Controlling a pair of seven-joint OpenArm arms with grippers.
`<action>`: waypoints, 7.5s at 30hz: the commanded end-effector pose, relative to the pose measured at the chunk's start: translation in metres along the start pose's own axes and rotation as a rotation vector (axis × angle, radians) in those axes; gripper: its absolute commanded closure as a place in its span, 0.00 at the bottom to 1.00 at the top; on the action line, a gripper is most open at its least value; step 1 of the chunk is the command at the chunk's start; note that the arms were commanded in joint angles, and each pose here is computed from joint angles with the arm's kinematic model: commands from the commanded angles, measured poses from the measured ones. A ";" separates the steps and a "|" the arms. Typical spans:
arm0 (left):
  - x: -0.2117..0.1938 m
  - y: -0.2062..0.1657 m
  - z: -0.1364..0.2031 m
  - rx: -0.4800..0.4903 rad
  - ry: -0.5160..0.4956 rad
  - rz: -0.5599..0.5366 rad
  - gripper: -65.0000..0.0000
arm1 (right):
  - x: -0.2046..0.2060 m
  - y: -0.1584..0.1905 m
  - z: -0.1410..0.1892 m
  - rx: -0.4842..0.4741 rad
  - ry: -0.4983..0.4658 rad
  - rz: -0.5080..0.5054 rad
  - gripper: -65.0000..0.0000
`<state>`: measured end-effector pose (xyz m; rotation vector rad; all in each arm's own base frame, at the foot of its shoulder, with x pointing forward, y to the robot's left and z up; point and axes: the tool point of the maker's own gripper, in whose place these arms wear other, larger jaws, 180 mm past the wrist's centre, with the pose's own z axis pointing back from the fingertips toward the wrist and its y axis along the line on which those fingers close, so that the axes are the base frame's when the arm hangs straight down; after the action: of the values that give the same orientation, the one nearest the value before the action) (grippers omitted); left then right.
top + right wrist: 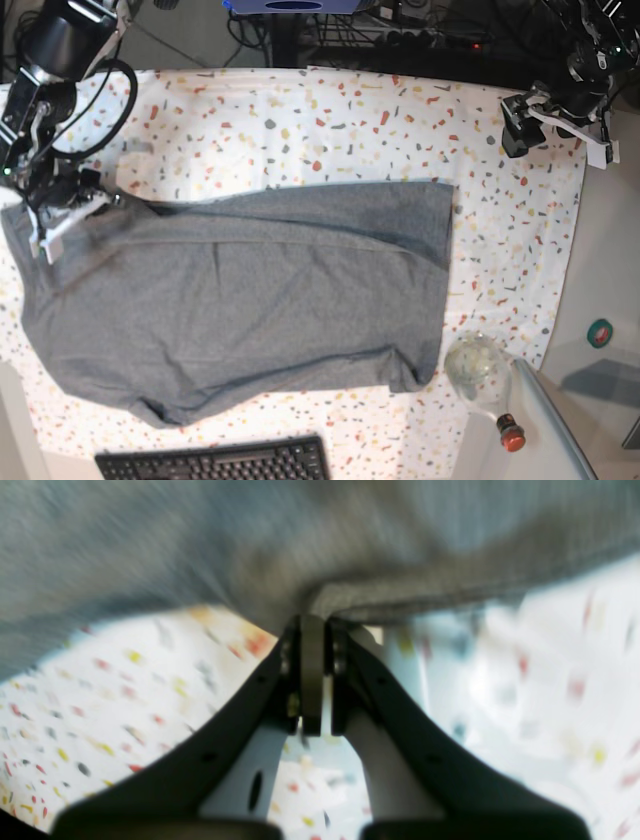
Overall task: Layout the t-shirt on the table in an organized manner, then fold the t-shirt properly
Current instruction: 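Raise both grippers and smooth the shirt edge with the right gripper, then grasp the shirt's folded edge with both grippers, then lift the shirt with both grippers and lay it flat again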
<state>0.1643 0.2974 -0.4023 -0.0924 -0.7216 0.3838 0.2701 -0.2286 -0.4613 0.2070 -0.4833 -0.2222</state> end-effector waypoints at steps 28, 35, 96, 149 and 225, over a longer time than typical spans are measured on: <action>-0.062 -0.033 -0.029 -0.027 0.192 -0.101 0.01 | 0.093 -0.050 0.089 -0.197 -0.385 -0.198 0.29; -0.045 -0.038 -0.036 -0.036 0.153 -0.097 0.01 | 0.015 -0.058 0.058 -0.166 -0.198 -0.185 0.36; -0.008 -0.062 -0.067 -0.080 0.108 -0.130 0.01 | 0.040 -0.135 -0.017 -0.088 -0.235 -0.570 1.00; 0.061 -0.104 -0.051 -0.032 0.081 -0.008 1.00 | 0.087 -0.143 0.103 -0.256 -0.227 -0.305 1.00; -0.023 -0.088 -0.043 -0.014 0.294 0.047 1.00 | -0.045 -0.185 0.092 -0.463 0.050 -0.237 1.00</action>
<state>0.1970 0.1994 -0.4389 -0.1986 -0.3921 0.4007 0.1554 -0.3922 -0.4582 -0.1404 -0.3225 -0.5596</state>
